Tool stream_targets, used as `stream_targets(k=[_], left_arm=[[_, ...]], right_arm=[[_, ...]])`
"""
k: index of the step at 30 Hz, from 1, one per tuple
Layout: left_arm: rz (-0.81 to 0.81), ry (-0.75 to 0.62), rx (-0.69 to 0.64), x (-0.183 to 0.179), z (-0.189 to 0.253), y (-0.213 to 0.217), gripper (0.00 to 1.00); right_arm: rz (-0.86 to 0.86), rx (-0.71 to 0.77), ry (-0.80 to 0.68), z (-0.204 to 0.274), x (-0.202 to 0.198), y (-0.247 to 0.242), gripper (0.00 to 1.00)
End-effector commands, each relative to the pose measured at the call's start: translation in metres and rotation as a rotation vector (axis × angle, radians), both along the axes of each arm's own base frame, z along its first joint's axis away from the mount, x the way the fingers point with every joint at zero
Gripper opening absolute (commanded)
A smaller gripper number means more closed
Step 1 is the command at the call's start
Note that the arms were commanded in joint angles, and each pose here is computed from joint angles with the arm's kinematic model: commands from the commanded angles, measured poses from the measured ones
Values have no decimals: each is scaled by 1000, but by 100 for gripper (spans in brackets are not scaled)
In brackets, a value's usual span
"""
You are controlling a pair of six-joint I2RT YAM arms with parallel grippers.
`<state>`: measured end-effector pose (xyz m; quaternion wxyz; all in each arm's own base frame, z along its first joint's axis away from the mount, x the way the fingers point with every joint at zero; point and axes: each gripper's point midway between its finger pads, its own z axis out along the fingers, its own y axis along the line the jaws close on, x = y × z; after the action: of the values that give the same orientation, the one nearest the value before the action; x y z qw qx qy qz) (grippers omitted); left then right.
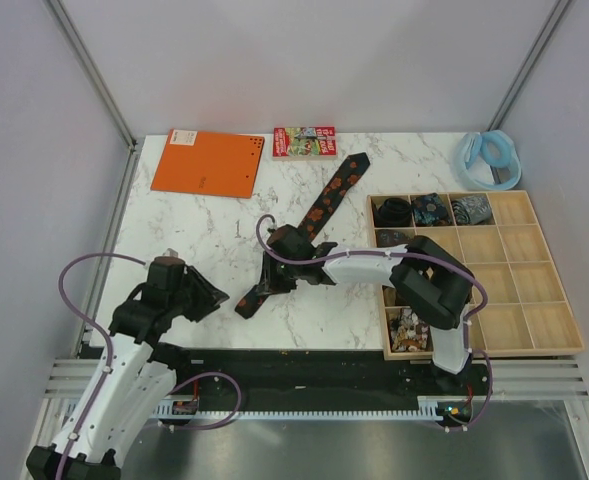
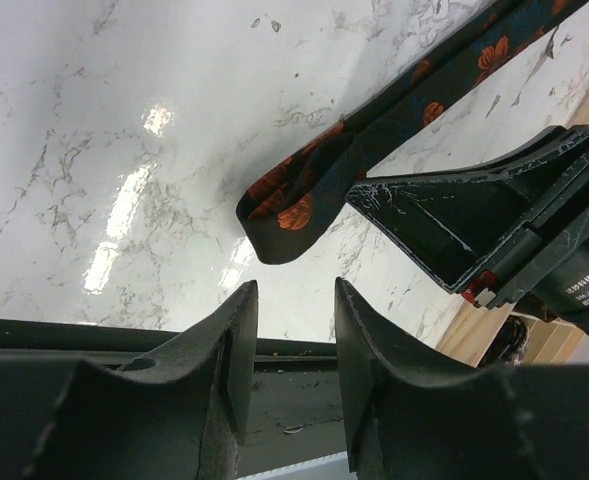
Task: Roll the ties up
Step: Roll the tie at the center of the board.
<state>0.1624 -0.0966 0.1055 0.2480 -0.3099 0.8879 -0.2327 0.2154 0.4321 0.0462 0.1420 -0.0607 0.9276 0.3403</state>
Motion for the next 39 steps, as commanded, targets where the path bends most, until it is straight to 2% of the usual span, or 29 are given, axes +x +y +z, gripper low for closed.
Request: stream_targets(k=[1, 10, 14, 26, 39], left_arm=[[36, -3, -30, 6, -6, -7, 42], [55, -30, -35, 4, -8, -7, 41], [49, -27, -38, 4, -10, -9, 40], [7, -7, -92, 4, -28, -23, 45], [-24, 5, -126, 4, -46, -39, 46]], right_arm=[[4, -29, -9, 1, 3, -1, 30], [4, 26, -108, 65, 12, 1, 31], [1, 34, -133, 72, 18, 4, 31], [50, 0, -70, 23, 20, 18, 24], [40, -37, -26, -11, 20, 10, 23]])
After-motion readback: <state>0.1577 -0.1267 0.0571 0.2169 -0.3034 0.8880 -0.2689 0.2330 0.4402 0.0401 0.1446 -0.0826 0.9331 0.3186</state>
